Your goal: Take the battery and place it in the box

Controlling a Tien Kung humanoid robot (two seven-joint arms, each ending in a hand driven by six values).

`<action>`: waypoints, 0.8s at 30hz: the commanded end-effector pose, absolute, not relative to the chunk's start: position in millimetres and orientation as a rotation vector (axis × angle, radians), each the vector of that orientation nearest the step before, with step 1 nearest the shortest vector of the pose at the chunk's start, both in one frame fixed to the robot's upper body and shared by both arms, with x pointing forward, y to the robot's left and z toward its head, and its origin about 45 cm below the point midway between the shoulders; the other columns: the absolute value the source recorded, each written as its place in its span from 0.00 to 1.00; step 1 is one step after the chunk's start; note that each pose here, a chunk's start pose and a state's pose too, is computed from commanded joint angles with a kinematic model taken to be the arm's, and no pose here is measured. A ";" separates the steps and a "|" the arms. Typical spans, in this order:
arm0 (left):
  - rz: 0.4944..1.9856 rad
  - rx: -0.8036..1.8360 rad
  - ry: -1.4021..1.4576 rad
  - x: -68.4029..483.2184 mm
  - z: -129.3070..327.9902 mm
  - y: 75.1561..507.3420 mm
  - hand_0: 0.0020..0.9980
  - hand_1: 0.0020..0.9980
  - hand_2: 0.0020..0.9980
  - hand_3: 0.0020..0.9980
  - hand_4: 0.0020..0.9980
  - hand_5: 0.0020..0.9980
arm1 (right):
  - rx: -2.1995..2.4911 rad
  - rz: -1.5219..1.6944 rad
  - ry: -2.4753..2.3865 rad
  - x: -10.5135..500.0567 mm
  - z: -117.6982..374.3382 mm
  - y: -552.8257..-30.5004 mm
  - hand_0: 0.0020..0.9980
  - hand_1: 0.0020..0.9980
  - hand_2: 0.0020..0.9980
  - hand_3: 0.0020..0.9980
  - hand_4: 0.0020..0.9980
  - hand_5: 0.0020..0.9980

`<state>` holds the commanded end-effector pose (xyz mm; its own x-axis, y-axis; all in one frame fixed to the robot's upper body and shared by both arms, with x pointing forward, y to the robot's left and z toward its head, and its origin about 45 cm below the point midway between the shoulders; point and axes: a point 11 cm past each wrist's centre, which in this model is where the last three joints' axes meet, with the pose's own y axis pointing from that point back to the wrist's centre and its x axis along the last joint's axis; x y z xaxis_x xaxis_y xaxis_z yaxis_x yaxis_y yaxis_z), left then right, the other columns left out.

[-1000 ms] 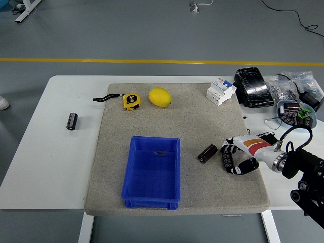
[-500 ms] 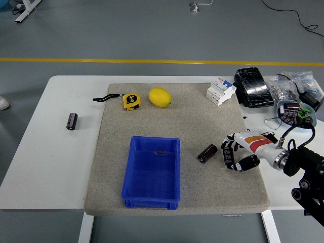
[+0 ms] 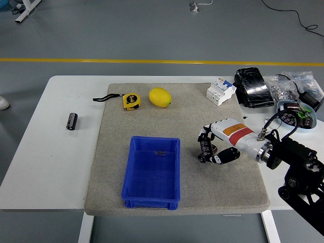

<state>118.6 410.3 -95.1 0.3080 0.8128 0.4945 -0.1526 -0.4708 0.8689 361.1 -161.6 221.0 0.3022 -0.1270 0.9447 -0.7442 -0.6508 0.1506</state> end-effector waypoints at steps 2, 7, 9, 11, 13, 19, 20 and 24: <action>1.322 1.657 0.609 118.5 -94.9 410.9 0.62 0.57 0.63 0.62 0.63 0.67 | 2.037 1.397 -0.742 353.2 225.9 -141.9 0.50 0.46 0.49 0.53 0.76 0.04; 1.328 1.658 0.608 119.1 -94.2 412.6 0.62 0.57 0.63 0.62 0.63 0.67 | 2.126 1.468 -0.659 335.7 235.4 -103.5 0.50 0.46 0.49 0.53 0.76 0.04; 1.332 1.658 0.609 119.2 -93.9 413.5 0.61 0.57 0.63 0.62 0.63 0.67 | 2.151 1.490 -0.626 330.4 237.5 -91.0 0.51 0.46 0.50 0.54 0.76 0.05; 1.334 1.659 0.609 119.5 -93.5 414.3 0.61 0.57 0.63 0.62 0.63 0.67 | 2.168 1.502 -0.598 326.5 238.2 -81.4 0.51 0.46 0.50 0.54 0.76 0.05; 1.335 1.661 0.607 119.7 -93.2 415.2 0.61 0.57 0.63 0.62 0.63 0.67 | 2.180 1.509 -0.572 323.6 237.5 -73.6 0.51 0.46 0.50 0.54 0.76 0.05; 1.340 1.665 0.609 119.4 -92.7 416.7 0.61 0.57 0.63 0.62 0.63 0.67 | 2.200 1.510 -0.497 318.8 228.0 -57.2 0.59 0.53 0.58 0.67 0.84 0.11; 1.341 1.665 0.611 119.1 -92.8 416.7 0.61 0.57 0.63 0.62 0.63 0.67 | 2.200 1.510 -0.490 318.5 226.5 -56.0 0.59 0.53 0.58 0.67 0.84 0.11; 1.343 1.666 0.613 118.4 -92.7 417.3 0.61 0.57 0.63 0.62 0.63 0.67 | 2.200 1.502 -0.477 318.2 223.7 -54.7 0.62 0.64 0.76 0.87 0.97 0.17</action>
